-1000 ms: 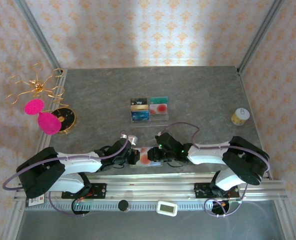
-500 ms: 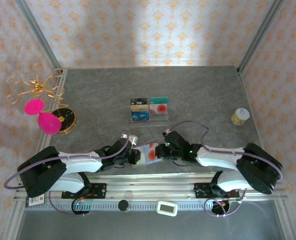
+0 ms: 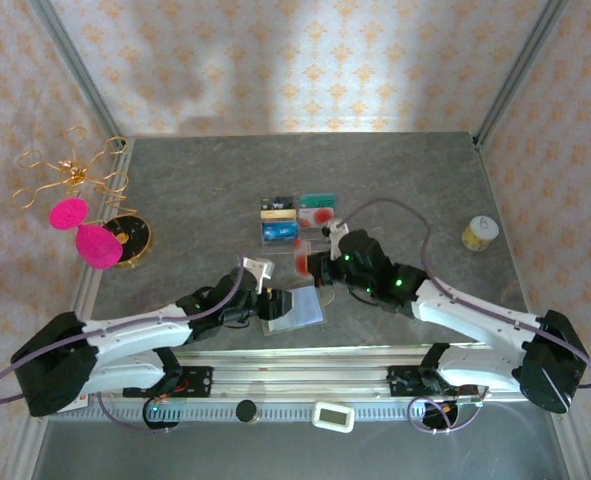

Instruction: Take the credit cards out of the card holder

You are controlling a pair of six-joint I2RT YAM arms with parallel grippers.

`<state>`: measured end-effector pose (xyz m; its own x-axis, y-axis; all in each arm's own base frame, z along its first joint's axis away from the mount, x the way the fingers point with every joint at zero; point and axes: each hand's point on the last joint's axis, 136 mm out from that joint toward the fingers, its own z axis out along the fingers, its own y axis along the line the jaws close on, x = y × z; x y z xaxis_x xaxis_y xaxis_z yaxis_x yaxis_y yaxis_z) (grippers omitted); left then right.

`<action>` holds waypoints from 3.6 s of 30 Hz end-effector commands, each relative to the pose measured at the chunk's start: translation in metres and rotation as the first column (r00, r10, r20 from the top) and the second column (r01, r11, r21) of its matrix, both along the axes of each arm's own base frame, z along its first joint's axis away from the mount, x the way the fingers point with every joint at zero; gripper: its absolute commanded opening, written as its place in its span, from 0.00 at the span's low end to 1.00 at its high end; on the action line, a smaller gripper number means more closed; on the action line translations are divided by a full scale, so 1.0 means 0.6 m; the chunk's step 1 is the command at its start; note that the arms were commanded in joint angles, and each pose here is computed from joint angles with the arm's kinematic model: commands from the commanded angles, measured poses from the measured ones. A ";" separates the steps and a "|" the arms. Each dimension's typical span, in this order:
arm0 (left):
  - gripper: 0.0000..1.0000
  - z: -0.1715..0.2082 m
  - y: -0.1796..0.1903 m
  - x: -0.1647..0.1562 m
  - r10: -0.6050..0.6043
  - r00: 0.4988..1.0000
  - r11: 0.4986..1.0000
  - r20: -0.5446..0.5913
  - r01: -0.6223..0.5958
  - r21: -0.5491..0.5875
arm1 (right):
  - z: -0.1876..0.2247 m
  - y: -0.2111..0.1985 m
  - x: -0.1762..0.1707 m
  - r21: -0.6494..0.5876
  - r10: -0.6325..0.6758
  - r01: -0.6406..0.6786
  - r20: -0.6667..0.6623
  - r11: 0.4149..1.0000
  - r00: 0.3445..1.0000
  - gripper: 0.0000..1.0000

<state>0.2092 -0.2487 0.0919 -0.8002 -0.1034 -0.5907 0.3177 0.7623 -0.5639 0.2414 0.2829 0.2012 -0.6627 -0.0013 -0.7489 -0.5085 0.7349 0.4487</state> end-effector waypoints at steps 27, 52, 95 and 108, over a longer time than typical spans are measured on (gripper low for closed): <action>0.99 0.168 0.193 0.113 0.412 0.849 0.881 0.330 -0.464 0.095 | 0.028 0.002 0.219 -0.649 0.812 -0.614 0.009 0.448 0.583 0.00; 0.99 0.161 0.215 0.146 0.445 0.815 0.832 0.373 -0.530 0.165 | -0.075 -0.074 0.272 -0.762 0.814 -0.587 -0.144 0.271 0.563 0.00; 0.99 0.164 0.210 0.151 0.464 0.806 0.847 0.368 -0.525 0.081 | -0.027 -0.008 0.277 -0.696 0.792 -0.551 0.042 0.461 0.609 0.36; 0.99 0.221 0.205 0.224 0.540 0.711 0.802 0.449 -0.598 -0.018 | 0.185 0.002 0.247 -0.104 0.238 -0.215 0.518 0.971 0.821 0.57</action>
<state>0.3240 -0.1333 0.1944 -0.3922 -0.3306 -0.8584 0.0035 0.9326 -0.3608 0.3728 0.2837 0.2542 -0.1275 -0.4522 -0.8827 -0.8973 0.4317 -0.0916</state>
